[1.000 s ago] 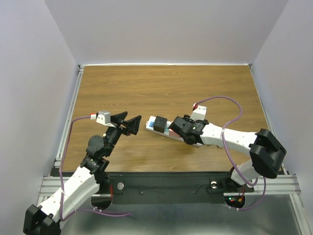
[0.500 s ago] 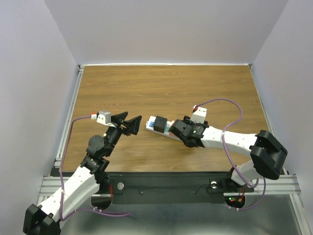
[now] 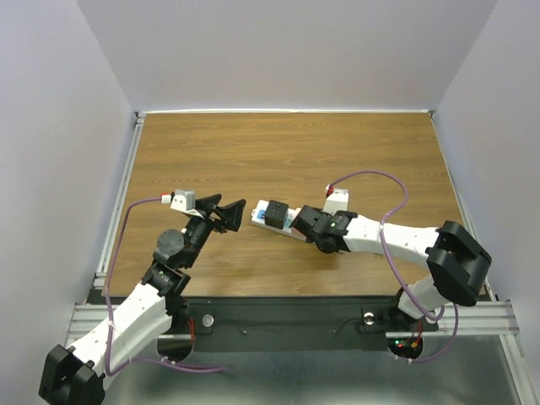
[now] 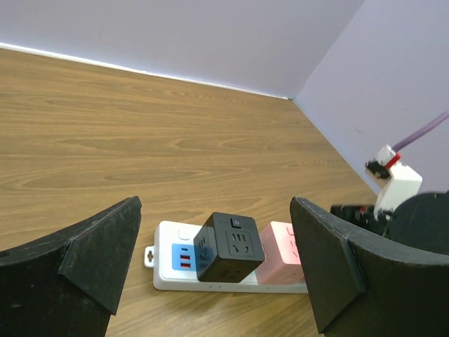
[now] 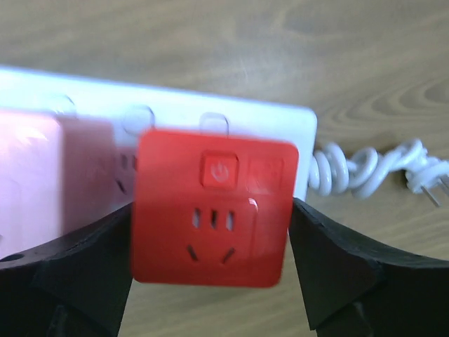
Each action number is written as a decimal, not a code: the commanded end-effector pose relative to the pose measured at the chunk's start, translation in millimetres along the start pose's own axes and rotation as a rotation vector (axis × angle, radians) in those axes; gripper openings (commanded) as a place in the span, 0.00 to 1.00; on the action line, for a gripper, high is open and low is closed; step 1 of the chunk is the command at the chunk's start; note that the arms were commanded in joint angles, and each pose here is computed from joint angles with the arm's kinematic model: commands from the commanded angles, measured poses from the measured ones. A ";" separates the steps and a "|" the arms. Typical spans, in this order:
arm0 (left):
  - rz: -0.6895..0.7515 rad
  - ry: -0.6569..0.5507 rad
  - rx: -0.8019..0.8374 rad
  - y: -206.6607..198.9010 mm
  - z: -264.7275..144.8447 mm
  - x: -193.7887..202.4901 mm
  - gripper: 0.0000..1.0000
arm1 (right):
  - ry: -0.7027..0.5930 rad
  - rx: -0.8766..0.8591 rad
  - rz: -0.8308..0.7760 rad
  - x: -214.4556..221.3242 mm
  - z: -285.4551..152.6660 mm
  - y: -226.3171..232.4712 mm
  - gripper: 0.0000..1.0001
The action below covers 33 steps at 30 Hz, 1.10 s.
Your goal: Insert the plug
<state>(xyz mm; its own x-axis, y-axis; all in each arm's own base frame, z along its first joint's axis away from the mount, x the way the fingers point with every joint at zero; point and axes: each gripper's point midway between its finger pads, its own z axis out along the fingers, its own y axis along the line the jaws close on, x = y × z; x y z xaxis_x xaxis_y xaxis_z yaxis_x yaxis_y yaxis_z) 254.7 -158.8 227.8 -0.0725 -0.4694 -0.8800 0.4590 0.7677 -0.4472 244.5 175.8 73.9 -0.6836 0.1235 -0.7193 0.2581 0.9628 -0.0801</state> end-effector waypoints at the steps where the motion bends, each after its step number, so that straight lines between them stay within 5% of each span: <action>1: 0.004 -0.052 0.009 -5.5 3.6 -15.6 0.99 | 0.084 -0.025 -0.062 15.5 -13.6 -15.0 0.87; 6: 0.008 -0.046 0.008 -5.2 4.6 -14.3 0.99 | 0.015 -0.092 -0.021 -10.3 -32.5 -19.2 1.00; 20: 0.009 -0.063 -0.081 10.0 5.0 -18.3 0.99 | -0.437 -0.024 0.123 -110.5 -56.4 -58.7 1.00; 33: 0.024 -0.103 -0.179 27.2 4.1 -27.3 0.99 | -0.693 -0.032 0.371 -158.1 -101.2 -133.4 1.00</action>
<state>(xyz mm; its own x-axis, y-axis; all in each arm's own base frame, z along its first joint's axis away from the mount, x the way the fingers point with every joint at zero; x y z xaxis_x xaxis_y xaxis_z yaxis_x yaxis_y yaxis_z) 269.5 -134.7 211.3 -0.0533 -0.4628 -0.8849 0.3024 0.8370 -0.4560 248.6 68.5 238.3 -0.1125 0.2183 -0.9694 0.3038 0.9364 0.1757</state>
